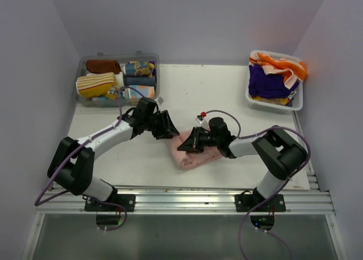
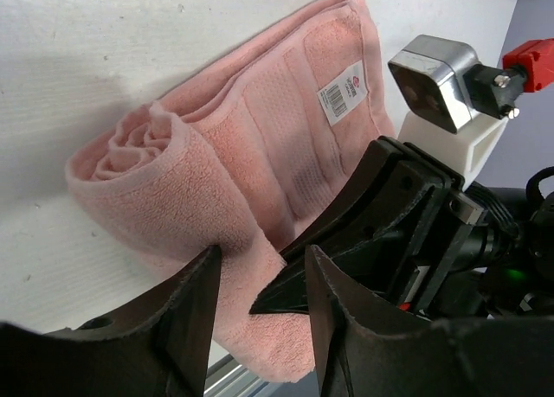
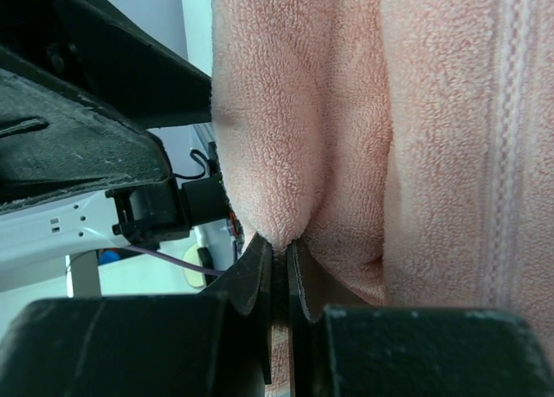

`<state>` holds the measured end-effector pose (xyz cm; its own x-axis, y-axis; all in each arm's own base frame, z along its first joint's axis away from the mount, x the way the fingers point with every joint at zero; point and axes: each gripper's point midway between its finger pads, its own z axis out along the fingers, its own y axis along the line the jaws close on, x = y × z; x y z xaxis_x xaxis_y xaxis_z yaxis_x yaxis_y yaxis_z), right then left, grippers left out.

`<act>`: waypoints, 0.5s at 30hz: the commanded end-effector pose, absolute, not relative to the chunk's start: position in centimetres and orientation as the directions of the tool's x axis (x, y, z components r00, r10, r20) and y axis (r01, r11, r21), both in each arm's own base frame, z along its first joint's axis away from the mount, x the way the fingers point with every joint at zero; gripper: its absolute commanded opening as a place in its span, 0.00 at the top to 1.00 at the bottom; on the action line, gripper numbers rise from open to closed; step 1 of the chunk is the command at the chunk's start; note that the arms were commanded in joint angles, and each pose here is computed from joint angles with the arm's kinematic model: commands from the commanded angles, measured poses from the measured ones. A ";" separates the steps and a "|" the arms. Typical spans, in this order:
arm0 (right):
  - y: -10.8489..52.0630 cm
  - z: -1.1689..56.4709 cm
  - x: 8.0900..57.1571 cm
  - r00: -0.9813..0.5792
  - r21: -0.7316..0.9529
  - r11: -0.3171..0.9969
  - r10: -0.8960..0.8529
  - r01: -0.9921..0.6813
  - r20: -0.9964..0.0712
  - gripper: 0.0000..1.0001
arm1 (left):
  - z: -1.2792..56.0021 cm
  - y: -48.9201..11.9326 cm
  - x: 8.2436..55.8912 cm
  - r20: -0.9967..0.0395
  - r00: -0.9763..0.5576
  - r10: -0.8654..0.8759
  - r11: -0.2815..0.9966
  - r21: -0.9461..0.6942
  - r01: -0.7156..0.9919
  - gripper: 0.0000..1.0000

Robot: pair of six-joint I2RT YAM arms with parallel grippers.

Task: Roll the towels
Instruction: Roll the towel

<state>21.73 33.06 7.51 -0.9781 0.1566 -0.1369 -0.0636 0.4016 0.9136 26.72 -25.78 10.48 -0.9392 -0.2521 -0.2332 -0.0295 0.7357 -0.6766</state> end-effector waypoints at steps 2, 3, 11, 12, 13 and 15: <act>33.2 7.5 21.5 -0.986 0.936 0.352 0.145 -0.030 -0.087 1.00 | 12.0 -27.4 28.2 -0.297 -0.930 -0.215 0.701 -0.710 0.065 0.53; 33.1 7.1 21.5 -0.986 0.935 0.353 0.147 -0.022 -0.078 1.00 | 12.0 -27.5 28.3 -0.302 -0.929 -0.216 0.699 -0.712 0.069 0.53; 32.6 6.1 21.4 -0.987 0.928 0.374 0.154 0.013 -0.048 1.00 | 8.6 -28.1 29.4 -0.269 -0.941 -0.206 0.721 -0.692 0.040 0.55; 32.6 6.1 21.4 -0.987 0.926 0.378 0.153 0.013 -0.048 1.00 | 8.2 -28.2 29.6 -0.270 -0.941 -0.205 0.724 -0.688 0.040 0.55; 32.5 6.0 21.3 -0.987 0.922 0.388 0.152 0.011 -0.052 1.00 | 7.1 -28.2 29.6 -0.253 -0.946 -0.200 0.735 -0.678 0.026 0.55; 32.2 6.0 21.4 -0.986 0.912 0.409 0.156 0.005 -0.064 1.00 | 6.2 -28.1 29.5 -0.235 -0.952 -0.198 0.744 -0.668 0.010 0.57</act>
